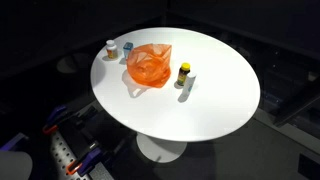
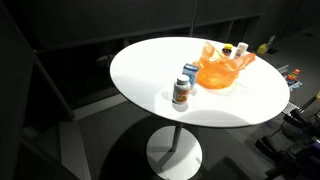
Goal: Pick up the mentos container and put it in the orange plastic
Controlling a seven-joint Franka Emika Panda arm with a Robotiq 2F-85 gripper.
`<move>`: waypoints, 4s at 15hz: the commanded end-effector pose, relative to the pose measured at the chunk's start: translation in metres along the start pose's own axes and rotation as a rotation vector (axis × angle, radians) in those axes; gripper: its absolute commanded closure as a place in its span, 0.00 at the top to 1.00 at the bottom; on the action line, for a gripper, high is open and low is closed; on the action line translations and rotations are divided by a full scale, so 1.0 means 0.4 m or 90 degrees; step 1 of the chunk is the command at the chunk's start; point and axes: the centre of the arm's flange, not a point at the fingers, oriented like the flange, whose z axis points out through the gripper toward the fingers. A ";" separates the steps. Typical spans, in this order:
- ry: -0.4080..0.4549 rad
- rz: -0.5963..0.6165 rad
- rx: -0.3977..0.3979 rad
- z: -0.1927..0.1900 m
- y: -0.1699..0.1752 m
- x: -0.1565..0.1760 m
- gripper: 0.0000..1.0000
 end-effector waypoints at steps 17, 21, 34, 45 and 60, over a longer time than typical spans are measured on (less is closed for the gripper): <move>-0.025 -0.128 0.111 0.079 -0.100 0.180 1.00; -0.082 -0.176 0.151 0.181 -0.136 0.235 1.00; -0.153 -0.205 0.060 0.518 -0.277 0.263 1.00; -0.174 -0.219 0.073 0.557 -0.291 0.228 1.00; -0.237 -0.320 0.102 0.810 -0.356 0.319 1.00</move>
